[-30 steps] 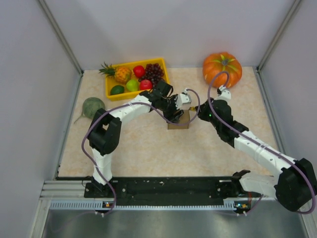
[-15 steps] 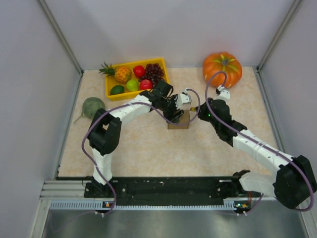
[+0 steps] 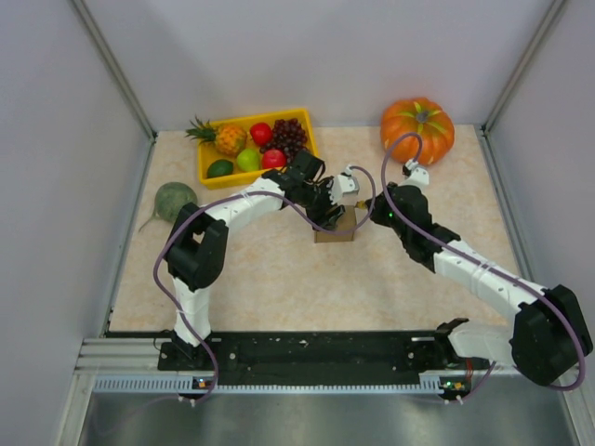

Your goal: Unpack the express box

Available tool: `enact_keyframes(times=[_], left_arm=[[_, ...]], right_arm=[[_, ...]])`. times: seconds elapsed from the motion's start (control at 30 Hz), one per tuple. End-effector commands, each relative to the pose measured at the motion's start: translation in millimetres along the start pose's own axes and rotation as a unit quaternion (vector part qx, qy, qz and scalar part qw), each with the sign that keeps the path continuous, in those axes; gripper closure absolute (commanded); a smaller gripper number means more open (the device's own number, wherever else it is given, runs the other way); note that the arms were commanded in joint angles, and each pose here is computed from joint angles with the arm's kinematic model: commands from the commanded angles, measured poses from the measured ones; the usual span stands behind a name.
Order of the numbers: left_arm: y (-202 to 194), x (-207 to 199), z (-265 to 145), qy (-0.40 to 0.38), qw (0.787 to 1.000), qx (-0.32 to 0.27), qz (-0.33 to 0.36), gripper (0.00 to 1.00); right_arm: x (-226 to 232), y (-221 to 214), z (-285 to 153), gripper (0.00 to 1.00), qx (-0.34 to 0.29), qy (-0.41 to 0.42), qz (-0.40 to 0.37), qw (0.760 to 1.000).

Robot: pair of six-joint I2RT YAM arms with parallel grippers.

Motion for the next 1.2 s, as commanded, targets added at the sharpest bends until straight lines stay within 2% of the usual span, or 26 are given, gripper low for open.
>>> enact_keyframes(times=[0.0, 0.33, 1.17], left_arm=[[-28.7, -8.4, 7.9, -0.02, 0.998, 0.052, -0.028, 0.55], [-29.6, -3.9, 7.1, -0.035, 0.997, 0.045, -0.049, 0.56], [-35.0, -3.1, 10.4, -0.036, 0.997, 0.049, -0.055, 0.58]], right_arm=[[14.4, 38.8, -7.5, 1.0, -0.051, 0.015, 0.011, 0.999], [19.1, 44.7, -13.8, 1.0, -0.054, 0.026, 0.008, 0.998], [16.3, 15.2, 6.1, 1.0, -0.003, 0.023, -0.001, 1.0]])
Point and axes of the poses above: each gripper's point midway between its finger pads, its own z axis out along the fingers, its own x axis along the line the jaws close on, y = z × x, the point moved 2 cm from there along -z, back along the fingers, and after that the axes turned 2 degrees about -z, right-handed, at the moved point
